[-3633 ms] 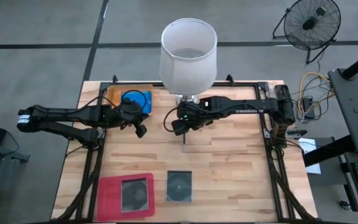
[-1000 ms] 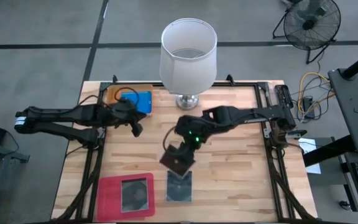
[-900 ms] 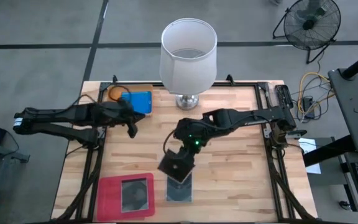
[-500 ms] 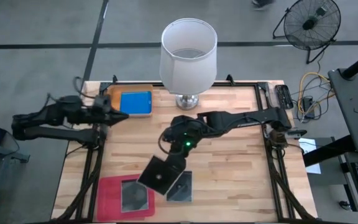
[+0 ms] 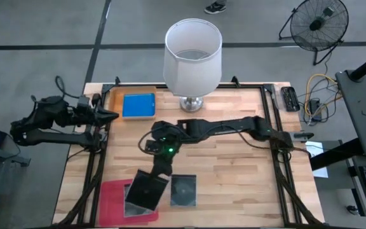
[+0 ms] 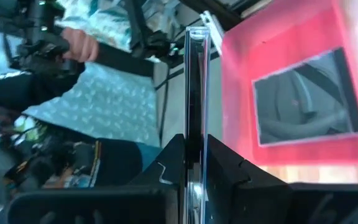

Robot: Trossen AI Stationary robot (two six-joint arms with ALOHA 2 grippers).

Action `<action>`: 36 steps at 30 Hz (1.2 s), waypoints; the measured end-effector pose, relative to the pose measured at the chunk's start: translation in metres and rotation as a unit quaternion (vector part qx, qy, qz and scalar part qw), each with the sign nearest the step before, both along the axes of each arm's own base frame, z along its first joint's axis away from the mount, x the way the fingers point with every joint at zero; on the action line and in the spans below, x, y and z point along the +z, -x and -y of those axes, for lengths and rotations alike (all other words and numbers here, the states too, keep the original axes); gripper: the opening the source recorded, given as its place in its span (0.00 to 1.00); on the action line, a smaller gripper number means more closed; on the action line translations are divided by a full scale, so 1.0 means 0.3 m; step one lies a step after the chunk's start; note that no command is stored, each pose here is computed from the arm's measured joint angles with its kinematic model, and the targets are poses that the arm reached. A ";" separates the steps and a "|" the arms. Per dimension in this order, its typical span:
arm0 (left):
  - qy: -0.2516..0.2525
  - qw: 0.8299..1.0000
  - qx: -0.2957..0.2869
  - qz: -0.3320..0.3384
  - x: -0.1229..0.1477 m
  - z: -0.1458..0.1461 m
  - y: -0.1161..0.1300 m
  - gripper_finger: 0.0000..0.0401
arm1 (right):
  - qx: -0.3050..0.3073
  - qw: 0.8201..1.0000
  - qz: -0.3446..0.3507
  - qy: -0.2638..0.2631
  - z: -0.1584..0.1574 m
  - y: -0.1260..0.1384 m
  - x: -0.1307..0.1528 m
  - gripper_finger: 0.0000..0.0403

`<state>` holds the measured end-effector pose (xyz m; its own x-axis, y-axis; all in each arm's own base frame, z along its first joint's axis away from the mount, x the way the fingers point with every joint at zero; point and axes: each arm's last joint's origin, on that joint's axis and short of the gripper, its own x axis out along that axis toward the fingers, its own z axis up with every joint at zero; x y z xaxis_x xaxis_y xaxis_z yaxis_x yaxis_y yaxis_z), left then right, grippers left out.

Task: Pick & place jewel cases by type
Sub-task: Put the top black cd case into the pink bin

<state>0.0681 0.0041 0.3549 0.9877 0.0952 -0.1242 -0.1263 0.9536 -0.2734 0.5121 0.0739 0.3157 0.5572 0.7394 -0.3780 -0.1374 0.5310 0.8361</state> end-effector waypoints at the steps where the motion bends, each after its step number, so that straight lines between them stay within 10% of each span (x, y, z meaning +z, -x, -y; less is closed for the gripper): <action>1: 0.000 1.000 0.000 -0.007 -0.004 0.000 -0.008 0.00 | 0.007 1.000 0.008 -0.002 0.004 -0.016 -0.006 0.07; 36: 0.002 1.000 0.000 -0.018 -0.009 -0.001 -0.031 0.00 | 0.059 0.994 0.077 0.040 0.033 -0.162 -0.321 0.07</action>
<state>0.0774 0.0045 0.3523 0.9825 0.0948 -0.1603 -0.1364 0.9523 -0.2731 0.5607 0.0642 0.2195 0.5250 0.7736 -0.3547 -0.3259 0.5678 0.7559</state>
